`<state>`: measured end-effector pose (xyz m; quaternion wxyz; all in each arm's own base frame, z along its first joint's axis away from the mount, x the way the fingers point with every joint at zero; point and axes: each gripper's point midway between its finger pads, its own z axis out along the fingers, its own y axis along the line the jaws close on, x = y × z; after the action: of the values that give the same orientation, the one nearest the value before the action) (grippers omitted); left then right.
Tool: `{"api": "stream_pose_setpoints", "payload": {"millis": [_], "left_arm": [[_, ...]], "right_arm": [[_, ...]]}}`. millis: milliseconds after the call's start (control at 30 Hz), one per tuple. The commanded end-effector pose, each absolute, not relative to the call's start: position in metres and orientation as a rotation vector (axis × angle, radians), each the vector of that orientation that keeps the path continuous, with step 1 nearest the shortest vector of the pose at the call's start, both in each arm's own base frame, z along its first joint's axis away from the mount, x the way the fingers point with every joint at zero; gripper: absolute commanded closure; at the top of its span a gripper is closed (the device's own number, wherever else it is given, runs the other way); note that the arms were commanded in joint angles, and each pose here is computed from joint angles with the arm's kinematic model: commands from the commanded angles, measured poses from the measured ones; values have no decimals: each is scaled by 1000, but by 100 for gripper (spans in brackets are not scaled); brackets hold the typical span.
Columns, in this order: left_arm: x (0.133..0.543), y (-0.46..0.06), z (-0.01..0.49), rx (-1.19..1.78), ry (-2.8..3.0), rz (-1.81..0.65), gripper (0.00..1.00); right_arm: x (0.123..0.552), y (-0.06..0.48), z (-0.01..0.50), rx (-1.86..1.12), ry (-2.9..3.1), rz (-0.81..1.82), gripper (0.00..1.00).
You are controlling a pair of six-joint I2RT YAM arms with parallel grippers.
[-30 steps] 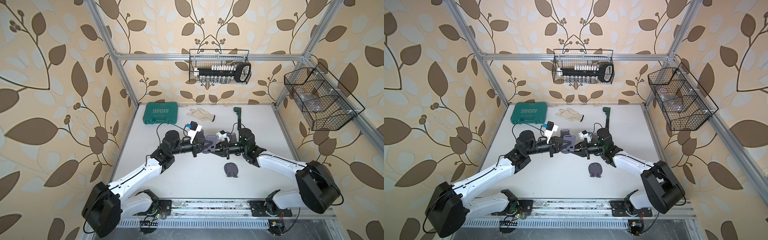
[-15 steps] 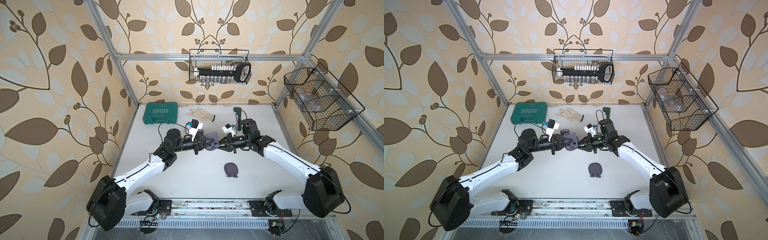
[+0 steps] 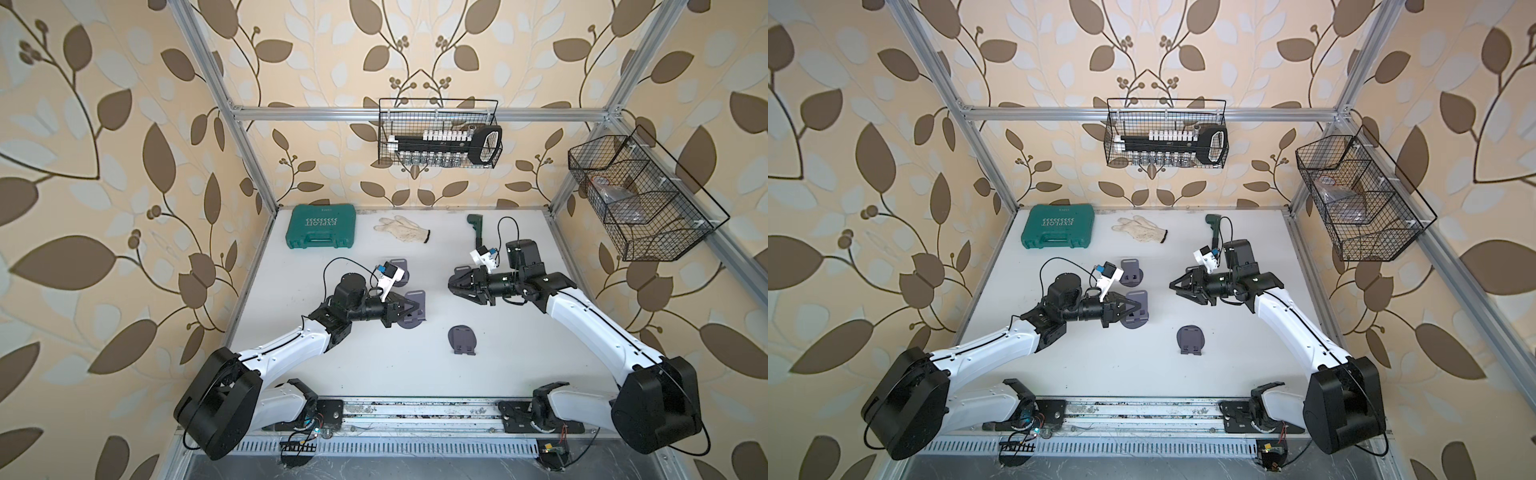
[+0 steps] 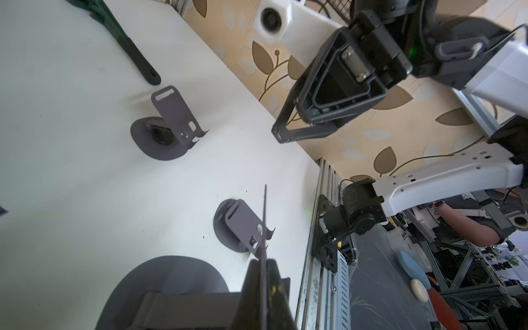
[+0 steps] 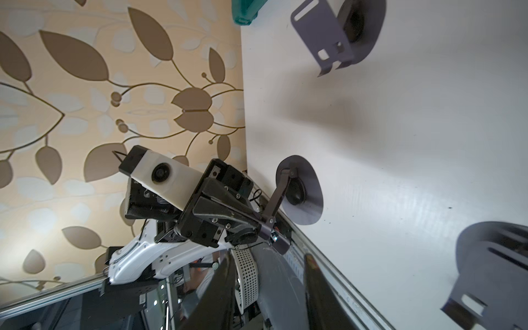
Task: Open the phone stand
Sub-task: Place the phone stand at the center of the board.
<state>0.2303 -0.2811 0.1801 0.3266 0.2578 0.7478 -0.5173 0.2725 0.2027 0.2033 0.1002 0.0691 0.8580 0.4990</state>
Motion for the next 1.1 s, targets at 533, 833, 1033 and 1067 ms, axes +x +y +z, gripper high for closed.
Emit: {"api": "stream_pose_setpoints", "payload": {"millis": [533, 833, 1033, 1067], "left_arm": [[256, -301, 105, 856, 2096, -1321, 100], [259, -283, 102, 768, 2204, -1201, 60], [265, -273, 117, 711, 2198, -1114, 42], [267, -270, 123, 699, 2188, -1089, 41]], "right_arm": [[292, 171, 176, 144, 2604, 1048, 68], [286, 181, 157, 151, 2612, 1164, 69], [278, 186, 161, 133, 2580, 1250, 69], [277, 184, 161, 134, 2576, 1242, 69]]}}
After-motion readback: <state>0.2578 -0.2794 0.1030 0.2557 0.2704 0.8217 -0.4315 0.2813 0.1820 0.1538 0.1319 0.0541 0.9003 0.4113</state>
